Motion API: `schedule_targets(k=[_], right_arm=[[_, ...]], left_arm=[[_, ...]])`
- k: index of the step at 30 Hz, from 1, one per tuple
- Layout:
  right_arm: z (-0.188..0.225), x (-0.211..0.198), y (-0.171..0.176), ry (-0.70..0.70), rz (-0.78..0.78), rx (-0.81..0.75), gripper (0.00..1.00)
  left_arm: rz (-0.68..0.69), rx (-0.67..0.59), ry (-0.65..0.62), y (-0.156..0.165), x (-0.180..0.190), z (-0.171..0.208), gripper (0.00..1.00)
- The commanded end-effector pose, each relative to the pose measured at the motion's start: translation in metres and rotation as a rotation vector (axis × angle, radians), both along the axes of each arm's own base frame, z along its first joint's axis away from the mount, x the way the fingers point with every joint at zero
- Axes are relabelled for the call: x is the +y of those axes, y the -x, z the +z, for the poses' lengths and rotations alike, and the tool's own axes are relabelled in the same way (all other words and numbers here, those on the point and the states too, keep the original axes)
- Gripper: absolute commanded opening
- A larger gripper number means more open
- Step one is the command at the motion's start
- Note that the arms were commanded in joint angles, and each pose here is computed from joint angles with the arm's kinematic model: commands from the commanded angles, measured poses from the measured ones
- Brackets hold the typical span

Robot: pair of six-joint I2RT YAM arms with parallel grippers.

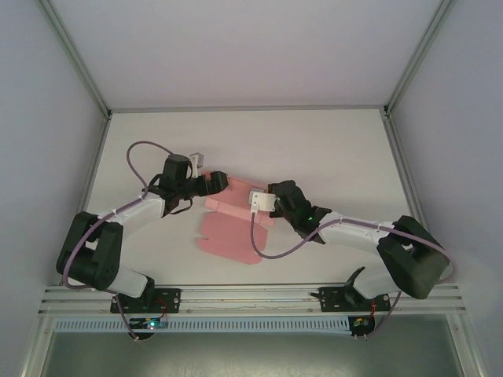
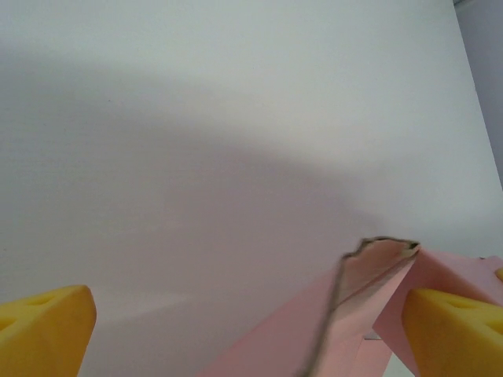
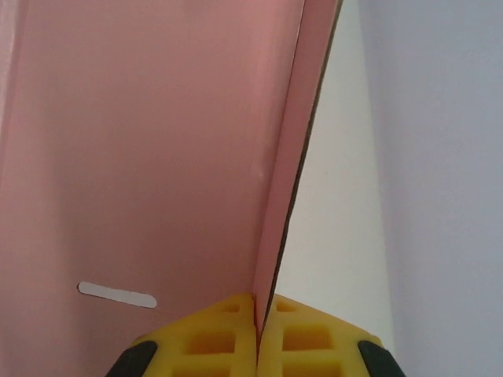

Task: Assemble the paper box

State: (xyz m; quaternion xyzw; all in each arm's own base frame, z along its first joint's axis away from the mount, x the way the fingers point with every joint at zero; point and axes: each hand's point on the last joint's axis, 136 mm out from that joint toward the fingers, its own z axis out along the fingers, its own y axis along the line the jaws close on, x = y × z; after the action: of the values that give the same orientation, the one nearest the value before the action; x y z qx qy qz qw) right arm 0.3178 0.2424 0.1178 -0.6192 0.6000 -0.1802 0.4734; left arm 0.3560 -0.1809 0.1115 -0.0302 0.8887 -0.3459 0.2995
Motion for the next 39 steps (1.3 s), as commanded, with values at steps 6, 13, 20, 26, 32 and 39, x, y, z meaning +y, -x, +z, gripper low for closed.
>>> schedule_targets(k=[6, 13, 20, 26, 32, 39], right_arm=[[0.039, 0.000, -0.010, -0.008, -0.035, -0.204, 0.00], [0.042, -0.015, 0.001, -0.140, -0.026, -0.086, 0.00], [0.041, -0.021, 0.012, -0.286, 0.011, 0.040, 0.00], [0.035, -0.021, 0.011, -0.298, 0.004, 0.099, 0.00], [0.041, -0.018, 0.009, -0.364, 0.013, 0.122, 0.00], [0.045, -0.015, 0.009, -0.387, 0.022, 0.155, 0.00]], left_arm=[[0.074, -0.015, -0.095, 0.011, 0.018, 0.011, 1.00], [0.174, -0.076, -0.165, 0.042, 0.057, 0.025, 1.00], [0.216, -0.062, 0.015, 0.051, 0.077, 0.019, 1.00], [-0.109, -0.241, 0.227, 0.063, 0.022, 0.054, 0.97], [-0.115, -0.207, 0.159, 0.058, 0.020, 0.046, 0.83], [-0.193, -0.210, 0.148, 0.056, 0.000, 0.041, 0.49]])
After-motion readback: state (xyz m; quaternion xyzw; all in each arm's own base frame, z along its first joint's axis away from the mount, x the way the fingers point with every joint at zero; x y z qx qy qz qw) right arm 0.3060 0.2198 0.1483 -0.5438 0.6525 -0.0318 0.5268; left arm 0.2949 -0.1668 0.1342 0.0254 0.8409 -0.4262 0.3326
